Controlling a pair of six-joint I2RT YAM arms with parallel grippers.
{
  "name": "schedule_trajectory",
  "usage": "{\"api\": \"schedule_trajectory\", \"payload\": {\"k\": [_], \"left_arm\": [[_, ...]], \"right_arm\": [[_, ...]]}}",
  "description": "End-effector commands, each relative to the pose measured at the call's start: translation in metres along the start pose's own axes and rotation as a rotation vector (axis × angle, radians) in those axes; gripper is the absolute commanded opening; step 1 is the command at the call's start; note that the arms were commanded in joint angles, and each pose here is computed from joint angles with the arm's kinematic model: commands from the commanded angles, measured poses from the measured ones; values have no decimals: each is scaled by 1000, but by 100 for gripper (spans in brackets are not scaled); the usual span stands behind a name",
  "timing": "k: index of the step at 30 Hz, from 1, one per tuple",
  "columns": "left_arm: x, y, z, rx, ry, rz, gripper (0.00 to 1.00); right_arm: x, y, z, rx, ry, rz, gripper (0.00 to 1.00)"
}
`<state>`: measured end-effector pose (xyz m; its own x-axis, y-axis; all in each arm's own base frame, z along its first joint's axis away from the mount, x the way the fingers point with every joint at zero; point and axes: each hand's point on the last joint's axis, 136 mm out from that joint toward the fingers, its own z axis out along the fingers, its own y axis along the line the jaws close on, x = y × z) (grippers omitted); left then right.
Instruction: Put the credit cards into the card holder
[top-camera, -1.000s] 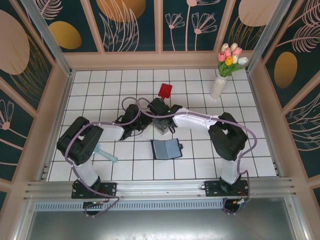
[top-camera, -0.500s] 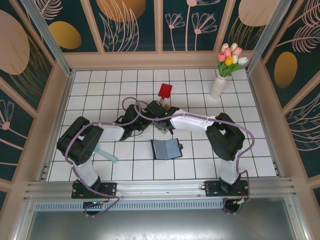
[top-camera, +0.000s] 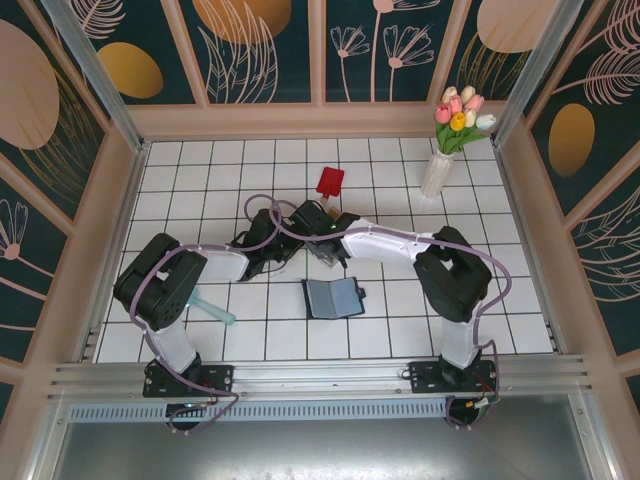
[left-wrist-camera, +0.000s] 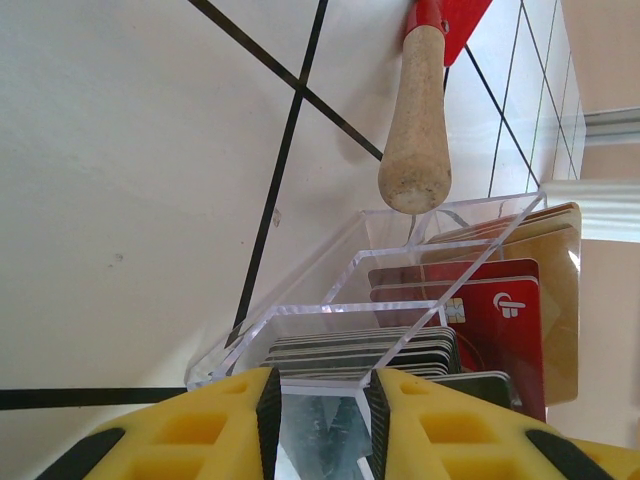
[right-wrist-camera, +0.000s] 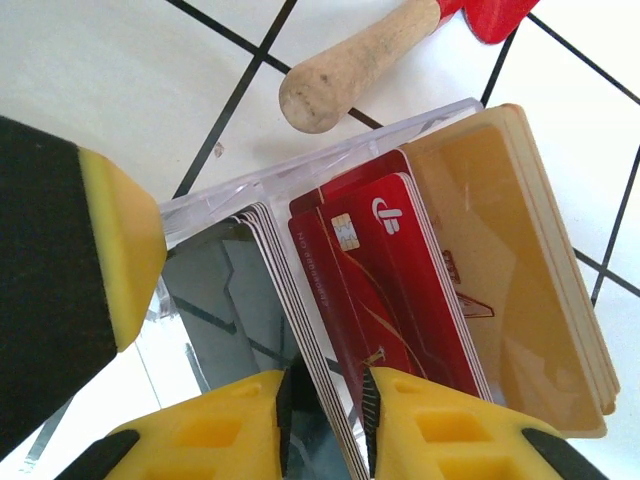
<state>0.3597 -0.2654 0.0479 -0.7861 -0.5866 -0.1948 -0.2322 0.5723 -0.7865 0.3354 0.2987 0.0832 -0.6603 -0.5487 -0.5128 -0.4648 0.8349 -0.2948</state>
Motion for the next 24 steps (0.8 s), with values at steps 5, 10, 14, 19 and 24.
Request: {"api": "schedule_trajectory", "payload": {"k": [5,10,14,19,24], "left_arm": [[1,26,1,-97,-4,13,32],[1,26,1,-103,-3,20,32],[0,25,1,-105,-5,25,32],[-2,23,0,-109,-13,36,32],[-4,20,-1,-104,-15,44,32]], "right_arm": [[-14,-12,-14,34,-35,-2,22],[-17,-11,-19,16,-45,12,20],[-21,-10,-25,-6,-56,26,15],[-26,-2,-37,-85,-68,53,11],[-23,11,-40,-207,-38,93,10]]}}
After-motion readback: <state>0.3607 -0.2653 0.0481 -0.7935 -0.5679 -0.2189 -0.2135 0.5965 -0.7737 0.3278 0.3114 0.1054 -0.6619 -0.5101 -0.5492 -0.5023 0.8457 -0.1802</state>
